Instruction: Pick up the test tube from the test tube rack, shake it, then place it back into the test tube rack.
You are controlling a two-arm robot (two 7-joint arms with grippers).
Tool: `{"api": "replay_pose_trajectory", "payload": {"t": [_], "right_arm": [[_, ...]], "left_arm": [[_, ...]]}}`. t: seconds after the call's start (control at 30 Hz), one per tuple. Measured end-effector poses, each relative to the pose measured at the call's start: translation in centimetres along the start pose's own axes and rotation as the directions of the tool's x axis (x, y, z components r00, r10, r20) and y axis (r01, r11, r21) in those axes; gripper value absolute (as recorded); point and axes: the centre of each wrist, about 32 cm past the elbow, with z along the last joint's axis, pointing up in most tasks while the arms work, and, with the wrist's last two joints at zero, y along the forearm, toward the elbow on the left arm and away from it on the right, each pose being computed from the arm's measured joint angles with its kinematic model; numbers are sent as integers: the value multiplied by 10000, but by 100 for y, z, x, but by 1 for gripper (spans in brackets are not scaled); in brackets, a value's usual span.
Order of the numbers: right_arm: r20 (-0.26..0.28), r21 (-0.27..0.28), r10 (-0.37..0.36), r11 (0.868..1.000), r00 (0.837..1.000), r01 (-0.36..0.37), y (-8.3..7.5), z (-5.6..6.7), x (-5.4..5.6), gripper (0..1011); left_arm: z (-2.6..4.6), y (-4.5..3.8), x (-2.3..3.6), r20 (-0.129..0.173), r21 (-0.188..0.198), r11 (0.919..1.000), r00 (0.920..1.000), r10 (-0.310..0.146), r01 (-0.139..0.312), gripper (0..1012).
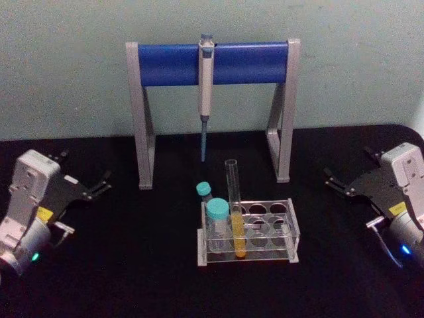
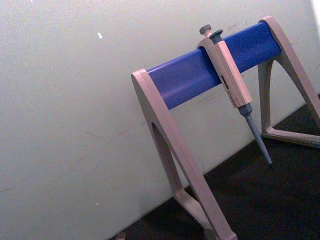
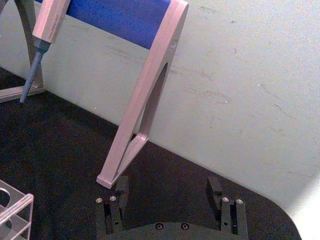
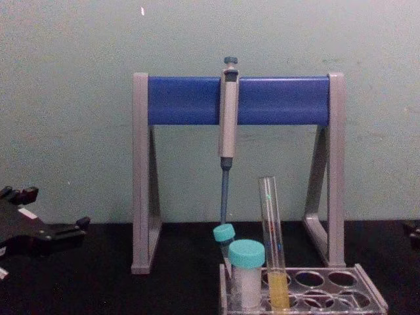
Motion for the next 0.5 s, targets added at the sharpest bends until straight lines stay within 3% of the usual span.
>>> {"api": "replay_pose_trajectory", "payload": {"t": [0.5], "right_arm": [[0,0,0,10000,10000,0,0,0,0,1000]], "left_arm": [[0,0,0,0,0,10000,10000,0,0,1001]]}}
